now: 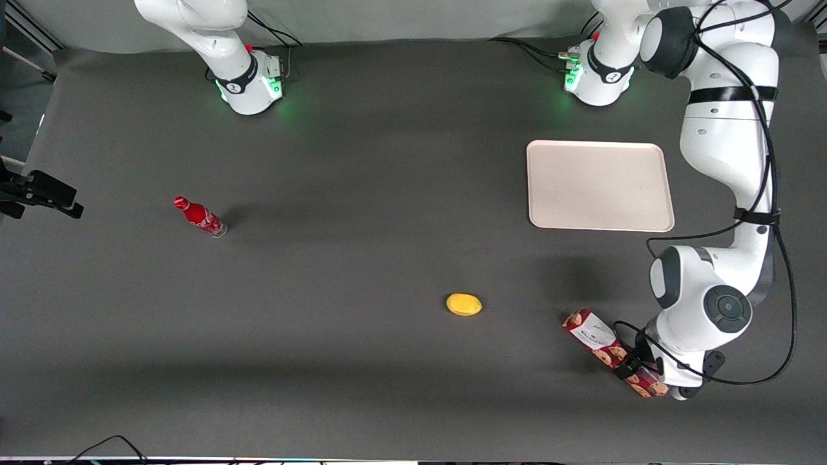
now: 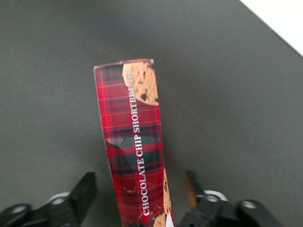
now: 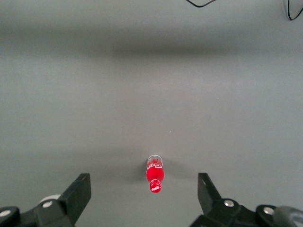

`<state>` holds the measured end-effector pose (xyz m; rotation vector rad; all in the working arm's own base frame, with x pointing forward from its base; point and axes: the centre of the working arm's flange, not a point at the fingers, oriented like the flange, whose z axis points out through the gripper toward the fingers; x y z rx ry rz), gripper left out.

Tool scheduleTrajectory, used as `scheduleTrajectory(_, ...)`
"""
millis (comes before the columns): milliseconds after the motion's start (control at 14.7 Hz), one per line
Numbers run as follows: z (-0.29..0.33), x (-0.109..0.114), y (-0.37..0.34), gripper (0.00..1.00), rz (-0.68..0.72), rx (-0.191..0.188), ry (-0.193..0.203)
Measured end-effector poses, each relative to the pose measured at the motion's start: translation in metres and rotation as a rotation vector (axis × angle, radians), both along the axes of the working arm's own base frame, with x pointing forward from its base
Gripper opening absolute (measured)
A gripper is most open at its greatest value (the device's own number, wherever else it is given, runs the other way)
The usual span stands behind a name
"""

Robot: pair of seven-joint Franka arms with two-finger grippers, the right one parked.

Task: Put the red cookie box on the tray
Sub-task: 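Close the left gripper on the end of the cookie box, then lift the cookie box upright with the left gripper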

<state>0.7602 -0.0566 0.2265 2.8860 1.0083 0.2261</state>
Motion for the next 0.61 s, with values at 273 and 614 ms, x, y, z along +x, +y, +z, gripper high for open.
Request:
scheduleTrajectory(273,-0.014,-0.004,-0.004,0.44,-0.014,0.013,0.020)
scheduleTrajectory(614,-0.001,-0.001,-0.003,0.16,-0.015,0.015,0.028)
